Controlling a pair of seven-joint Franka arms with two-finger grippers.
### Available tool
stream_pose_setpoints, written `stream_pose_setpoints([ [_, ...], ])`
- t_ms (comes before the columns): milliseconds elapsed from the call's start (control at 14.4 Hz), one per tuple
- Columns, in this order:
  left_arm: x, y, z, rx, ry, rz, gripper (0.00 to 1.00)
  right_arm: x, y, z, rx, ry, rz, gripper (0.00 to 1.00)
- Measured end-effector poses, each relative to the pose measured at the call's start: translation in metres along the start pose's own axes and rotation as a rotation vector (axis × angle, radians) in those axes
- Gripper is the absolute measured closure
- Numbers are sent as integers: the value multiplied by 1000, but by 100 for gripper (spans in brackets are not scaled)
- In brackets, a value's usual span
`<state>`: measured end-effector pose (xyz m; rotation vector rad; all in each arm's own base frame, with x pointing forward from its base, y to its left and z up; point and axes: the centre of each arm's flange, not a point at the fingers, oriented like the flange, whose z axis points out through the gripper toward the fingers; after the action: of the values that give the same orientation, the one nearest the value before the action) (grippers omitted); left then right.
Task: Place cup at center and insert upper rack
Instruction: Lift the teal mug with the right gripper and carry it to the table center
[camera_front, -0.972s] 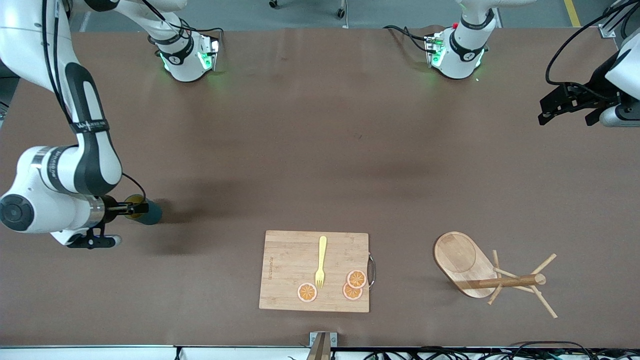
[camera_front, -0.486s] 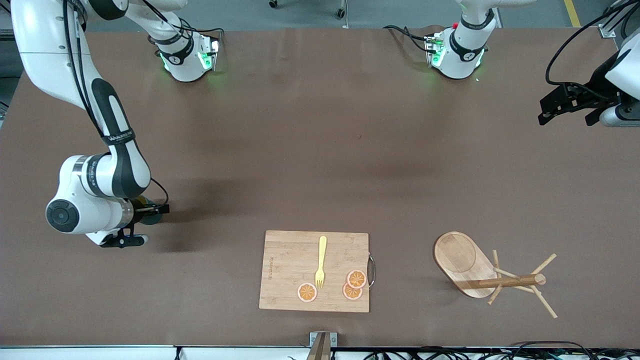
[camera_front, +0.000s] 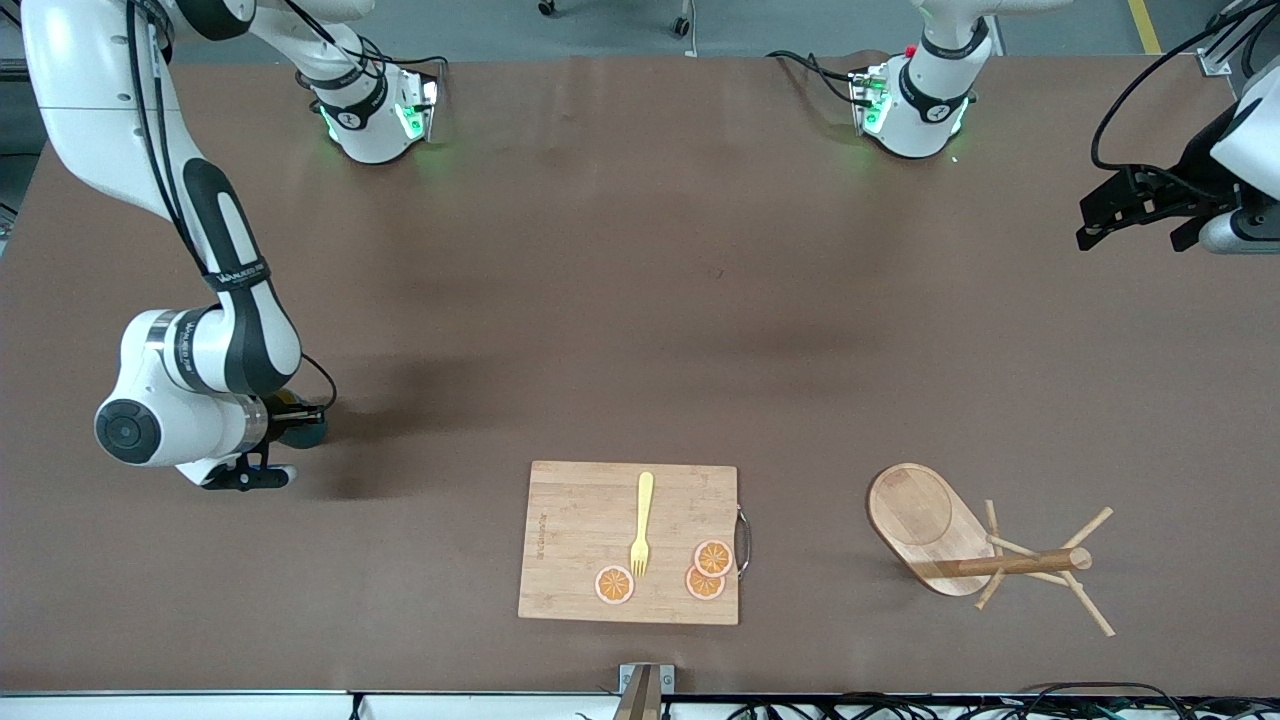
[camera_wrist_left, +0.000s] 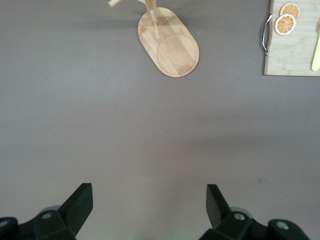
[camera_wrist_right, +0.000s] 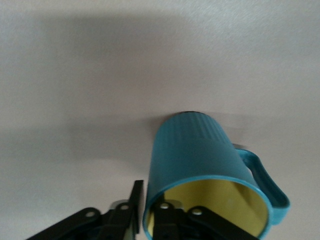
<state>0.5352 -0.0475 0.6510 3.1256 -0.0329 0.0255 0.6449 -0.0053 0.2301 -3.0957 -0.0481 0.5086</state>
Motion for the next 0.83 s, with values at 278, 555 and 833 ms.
stream_pose_setpoints([
  [278,0,0,0,0,0,0,0,0,-51,-17,0,8,-76,95],
  [555,0,0,0,0,0,0,0,-22,-199,-51,14,49,-177,95],
  [833,0,2,0,0,0,4,0,-88,-384,-66,-4,112,-166,95],
])
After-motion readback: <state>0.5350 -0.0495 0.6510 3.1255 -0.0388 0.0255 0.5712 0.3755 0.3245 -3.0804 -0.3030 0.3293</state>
